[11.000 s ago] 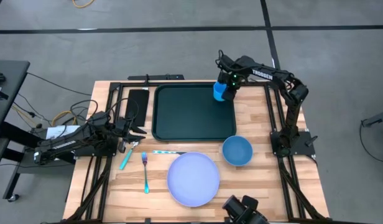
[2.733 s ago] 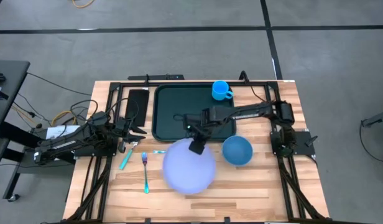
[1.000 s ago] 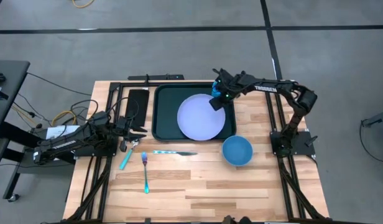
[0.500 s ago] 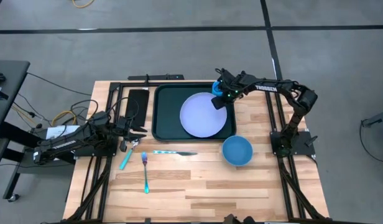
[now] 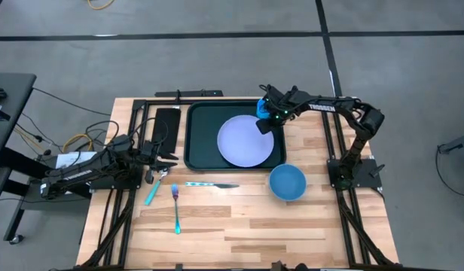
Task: Set up tray
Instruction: Put the blue bowl on the purple plate
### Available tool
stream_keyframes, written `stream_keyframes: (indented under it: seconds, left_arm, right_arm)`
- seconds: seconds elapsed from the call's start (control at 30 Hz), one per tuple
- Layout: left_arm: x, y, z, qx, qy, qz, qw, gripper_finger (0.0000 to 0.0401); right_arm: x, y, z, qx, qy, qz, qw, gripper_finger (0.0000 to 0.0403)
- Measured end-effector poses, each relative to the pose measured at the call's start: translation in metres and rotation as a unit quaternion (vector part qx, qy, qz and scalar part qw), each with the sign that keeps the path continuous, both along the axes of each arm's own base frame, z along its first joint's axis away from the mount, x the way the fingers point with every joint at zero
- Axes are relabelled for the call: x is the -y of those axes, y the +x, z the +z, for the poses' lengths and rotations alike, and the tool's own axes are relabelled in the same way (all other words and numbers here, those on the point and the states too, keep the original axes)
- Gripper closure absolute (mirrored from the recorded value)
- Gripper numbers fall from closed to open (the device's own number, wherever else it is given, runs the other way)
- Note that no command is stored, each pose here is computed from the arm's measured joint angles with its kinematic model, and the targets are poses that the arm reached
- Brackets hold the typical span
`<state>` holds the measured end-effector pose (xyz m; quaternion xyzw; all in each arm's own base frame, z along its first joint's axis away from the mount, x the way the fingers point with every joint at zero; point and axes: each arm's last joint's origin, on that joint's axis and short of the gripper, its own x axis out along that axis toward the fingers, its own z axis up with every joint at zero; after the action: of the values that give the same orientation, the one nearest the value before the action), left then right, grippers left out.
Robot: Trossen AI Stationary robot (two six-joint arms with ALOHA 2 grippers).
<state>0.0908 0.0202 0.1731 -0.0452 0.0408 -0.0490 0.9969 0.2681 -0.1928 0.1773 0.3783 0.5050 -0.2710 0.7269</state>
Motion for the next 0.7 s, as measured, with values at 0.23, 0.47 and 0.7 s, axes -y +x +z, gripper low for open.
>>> stream_keyframes:
  seconds: [0.23, 0.47, 0.7]
  left_arm:
    - [0.000, 0.000, 0.000, 0.000, 0.000, 0.000, 1.000, 0.0317]
    - [0.000, 0.000, 0.000, 0.000, 0.000, 0.000, 1.000, 0.0317]
    - [0.000, 0.000, 0.000, 0.000, 0.000, 0.000, 1.000, 0.0317]
  right_arm:
    - [-0.001, -0.002, 0.028, 0.025, -0.012, 0.010, 1.000, 0.0346]
    - [-0.040, -0.015, 0.073, 0.030, -0.022, 0.061, 0.997, 0.0346]
    - [-0.113, -0.034, 0.103, -0.031, -0.007, 0.157, 0.987, 0.0346]
